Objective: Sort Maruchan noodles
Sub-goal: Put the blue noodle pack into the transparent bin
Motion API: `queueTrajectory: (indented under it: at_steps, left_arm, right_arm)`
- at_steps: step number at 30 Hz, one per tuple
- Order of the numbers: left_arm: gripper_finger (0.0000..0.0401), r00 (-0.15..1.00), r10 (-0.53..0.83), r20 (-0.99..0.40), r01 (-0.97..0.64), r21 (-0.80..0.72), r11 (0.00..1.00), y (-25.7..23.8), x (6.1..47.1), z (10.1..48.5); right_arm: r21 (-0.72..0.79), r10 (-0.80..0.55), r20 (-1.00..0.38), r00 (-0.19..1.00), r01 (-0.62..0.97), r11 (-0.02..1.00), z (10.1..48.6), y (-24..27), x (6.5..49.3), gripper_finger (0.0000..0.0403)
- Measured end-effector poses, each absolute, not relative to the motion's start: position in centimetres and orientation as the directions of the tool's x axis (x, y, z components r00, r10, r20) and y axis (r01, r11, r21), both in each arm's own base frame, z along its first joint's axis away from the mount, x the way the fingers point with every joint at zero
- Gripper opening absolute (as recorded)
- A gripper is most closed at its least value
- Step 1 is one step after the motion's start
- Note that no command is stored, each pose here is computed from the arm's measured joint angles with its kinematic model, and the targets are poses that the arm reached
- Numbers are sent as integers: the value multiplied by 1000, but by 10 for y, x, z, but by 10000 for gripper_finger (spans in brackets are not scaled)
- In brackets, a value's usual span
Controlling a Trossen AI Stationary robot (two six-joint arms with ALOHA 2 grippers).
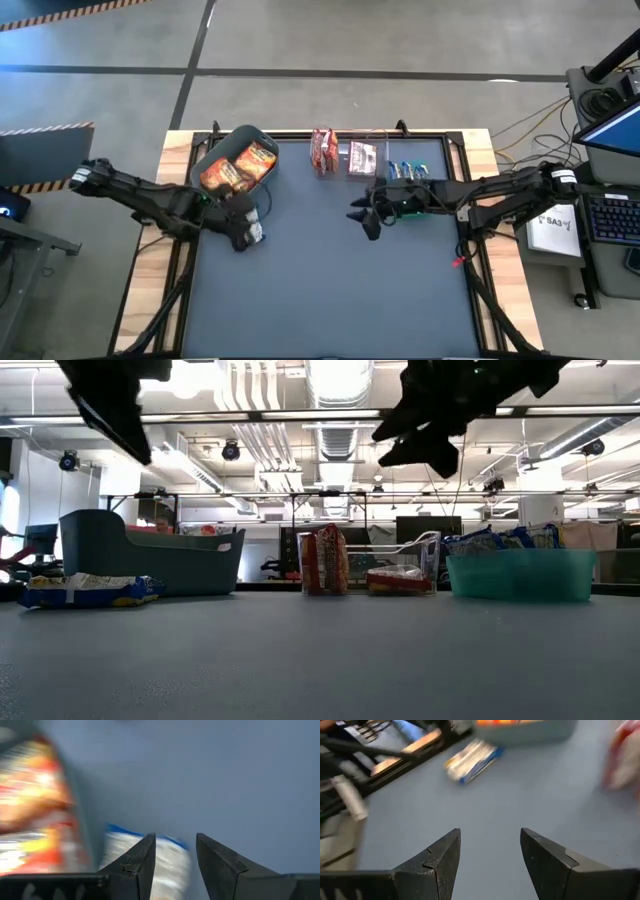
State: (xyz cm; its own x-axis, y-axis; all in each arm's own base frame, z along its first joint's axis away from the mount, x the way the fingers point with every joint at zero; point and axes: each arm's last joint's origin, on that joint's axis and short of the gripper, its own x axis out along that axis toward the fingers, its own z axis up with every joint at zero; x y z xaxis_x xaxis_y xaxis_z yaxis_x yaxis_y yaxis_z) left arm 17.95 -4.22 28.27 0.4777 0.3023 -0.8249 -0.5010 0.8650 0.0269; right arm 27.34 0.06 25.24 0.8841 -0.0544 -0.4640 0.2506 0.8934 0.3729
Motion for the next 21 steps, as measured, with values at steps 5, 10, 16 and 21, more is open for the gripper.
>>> queueTrajectory:
  at_steps: [5, 10, 16, 21]
  left_arm:
    - [123, 473, 169, -865, -367, -19, 930, -67, 181, 281]
    - [123, 477, 245, -844, -352, 72, 933, -81, 185, 273]
    - [122, 274, 272, -923, -433, 134, 891, -86, 178, 255]
    - [88, -18, 354, -935, -518, 311, 797, -81, 165, 230]
  right_arm:
    - [462, 76, -487, 870, 183, 867, 258, 17, 273, 194]
    - [415, 6, -394, 919, 172, 893, 266, 31, 285, 194]
    - [401, 5, -408, 913, 175, 899, 276, 36, 322, 194]
    - [286, -2, -502, 865, 168, 943, 273, 40, 364, 194]
